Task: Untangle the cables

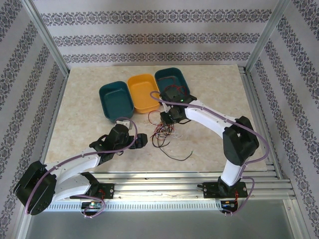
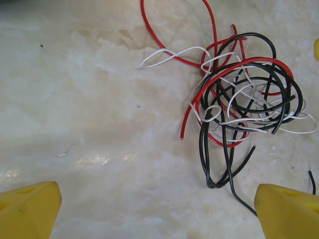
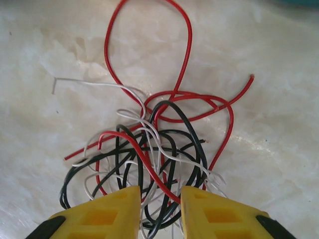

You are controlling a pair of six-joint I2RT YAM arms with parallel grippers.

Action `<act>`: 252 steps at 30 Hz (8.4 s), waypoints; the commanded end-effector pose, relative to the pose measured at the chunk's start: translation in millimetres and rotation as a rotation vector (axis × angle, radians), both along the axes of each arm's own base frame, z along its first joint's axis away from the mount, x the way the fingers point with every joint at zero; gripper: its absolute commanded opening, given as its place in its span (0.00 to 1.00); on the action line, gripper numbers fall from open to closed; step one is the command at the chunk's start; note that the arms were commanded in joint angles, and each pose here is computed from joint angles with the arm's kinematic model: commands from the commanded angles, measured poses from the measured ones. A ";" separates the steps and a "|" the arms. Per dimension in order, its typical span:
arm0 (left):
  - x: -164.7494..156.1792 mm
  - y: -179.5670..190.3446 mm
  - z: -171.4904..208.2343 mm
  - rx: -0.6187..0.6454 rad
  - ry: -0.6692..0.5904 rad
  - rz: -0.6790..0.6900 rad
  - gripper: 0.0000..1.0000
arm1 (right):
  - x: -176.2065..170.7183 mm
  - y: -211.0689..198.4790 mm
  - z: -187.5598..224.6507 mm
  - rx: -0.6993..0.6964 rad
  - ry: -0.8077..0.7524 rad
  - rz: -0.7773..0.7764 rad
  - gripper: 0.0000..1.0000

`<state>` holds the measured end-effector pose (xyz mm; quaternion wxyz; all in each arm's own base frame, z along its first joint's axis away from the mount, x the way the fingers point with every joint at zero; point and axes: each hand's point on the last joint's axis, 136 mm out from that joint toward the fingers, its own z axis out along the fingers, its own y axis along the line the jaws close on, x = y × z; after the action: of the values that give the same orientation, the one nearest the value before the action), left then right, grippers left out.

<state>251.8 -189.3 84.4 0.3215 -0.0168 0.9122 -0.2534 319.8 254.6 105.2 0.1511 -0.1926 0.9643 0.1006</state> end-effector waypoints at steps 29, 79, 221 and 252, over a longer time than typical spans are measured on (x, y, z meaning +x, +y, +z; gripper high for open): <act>6.7 -3.9 12.1 -0.027 -0.036 0.009 0.99 | -0.5 7.8 -18.8 -0.110 0.069 0.111 0.28; 14.2 -20.5 14.1 -0.083 -0.049 -0.027 0.99 | -10.5 17.5 71.0 -0.070 -0.167 0.167 0.03; -2.7 71.7 56.2 0.072 -0.205 0.261 0.99 | 209.3 -70.9 191.0 0.438 -0.526 -0.554 0.00; 1.2 62.7 45.0 0.064 -0.186 0.234 0.99 | 231.6 -81.6 66.1 0.266 -0.321 -0.628 0.00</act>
<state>249.8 -126.9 129.2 0.4272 -0.0848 0.8817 -0.1813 552.7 164.9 188.8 0.3622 0.1317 0.9086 0.1609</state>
